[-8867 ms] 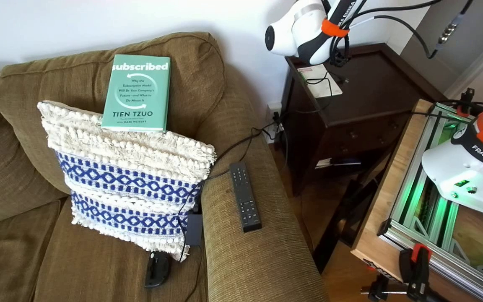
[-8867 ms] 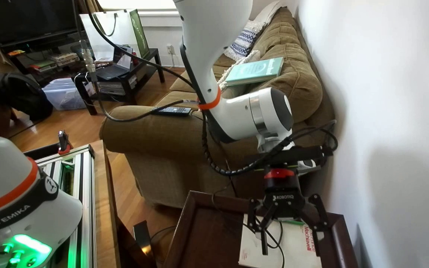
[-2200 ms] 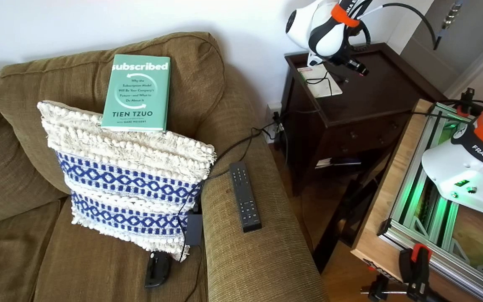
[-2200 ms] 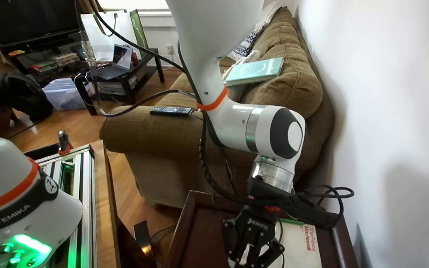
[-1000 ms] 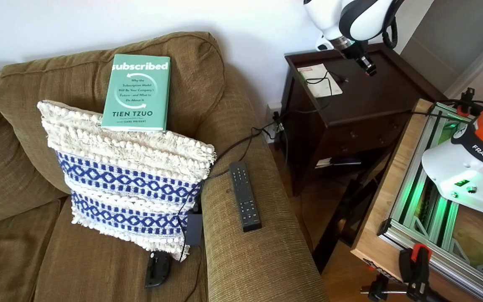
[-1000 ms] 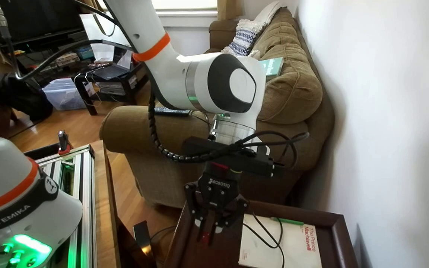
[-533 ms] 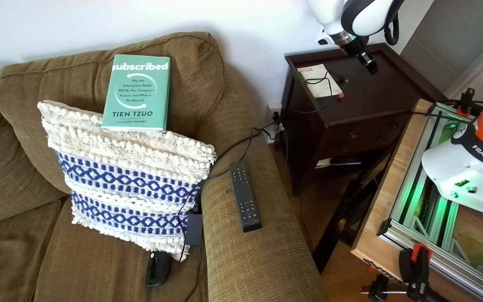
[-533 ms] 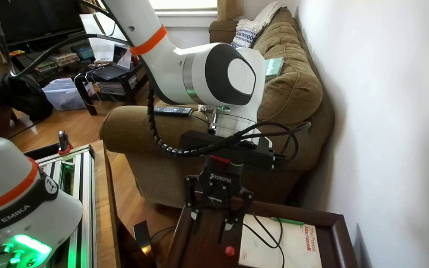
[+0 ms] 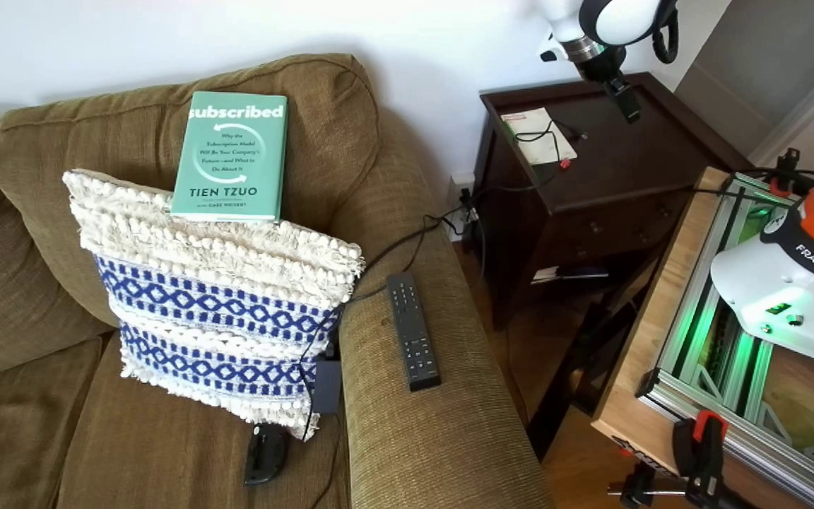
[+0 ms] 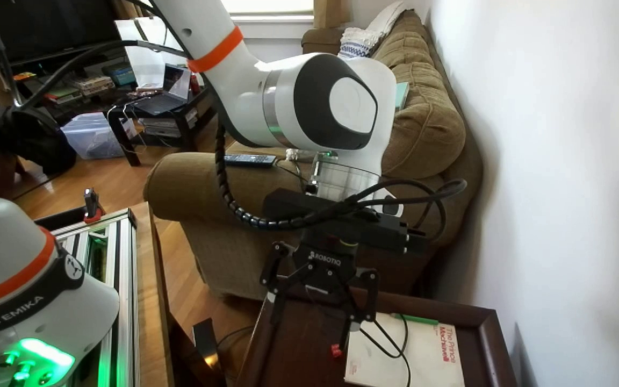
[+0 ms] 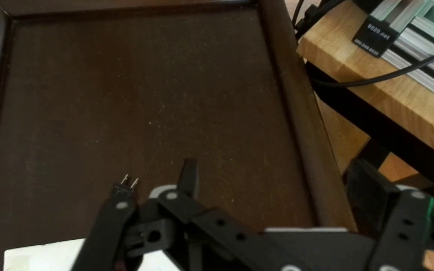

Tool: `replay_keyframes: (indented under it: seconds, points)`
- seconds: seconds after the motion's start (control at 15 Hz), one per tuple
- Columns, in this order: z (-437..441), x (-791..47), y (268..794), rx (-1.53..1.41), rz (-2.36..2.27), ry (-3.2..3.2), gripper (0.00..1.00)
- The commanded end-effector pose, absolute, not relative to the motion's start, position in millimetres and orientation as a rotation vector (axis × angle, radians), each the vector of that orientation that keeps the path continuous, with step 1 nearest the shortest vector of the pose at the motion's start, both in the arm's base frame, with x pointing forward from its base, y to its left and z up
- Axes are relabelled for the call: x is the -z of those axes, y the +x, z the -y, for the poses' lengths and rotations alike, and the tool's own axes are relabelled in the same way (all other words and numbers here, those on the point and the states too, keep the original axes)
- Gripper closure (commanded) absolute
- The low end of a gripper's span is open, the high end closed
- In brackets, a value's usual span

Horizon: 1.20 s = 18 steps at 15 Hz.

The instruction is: Pick up the die and drop it

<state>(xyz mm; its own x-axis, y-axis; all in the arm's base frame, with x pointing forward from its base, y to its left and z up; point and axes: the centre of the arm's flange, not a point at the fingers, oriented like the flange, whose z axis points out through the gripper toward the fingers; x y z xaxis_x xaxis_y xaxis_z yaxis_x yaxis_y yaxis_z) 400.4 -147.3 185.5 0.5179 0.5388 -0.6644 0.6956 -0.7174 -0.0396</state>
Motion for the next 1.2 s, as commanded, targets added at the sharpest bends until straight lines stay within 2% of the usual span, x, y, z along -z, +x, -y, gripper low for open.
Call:
replay_keyframes:
  seconds: [0.0, 0.33, 0.73, 1.13]
  points:
    - [160, -203, 393, 0.838, -1.108, 2.691, 0.00]
    - [155, -211, 398, 0.630, -1.114, 2.821, 0.00]
    - [142, -219, 402, 0.437, -0.876, 2.935, 0.00]
    - [146, -237, 394, 0.451, -0.613, 3.010, 0.00]
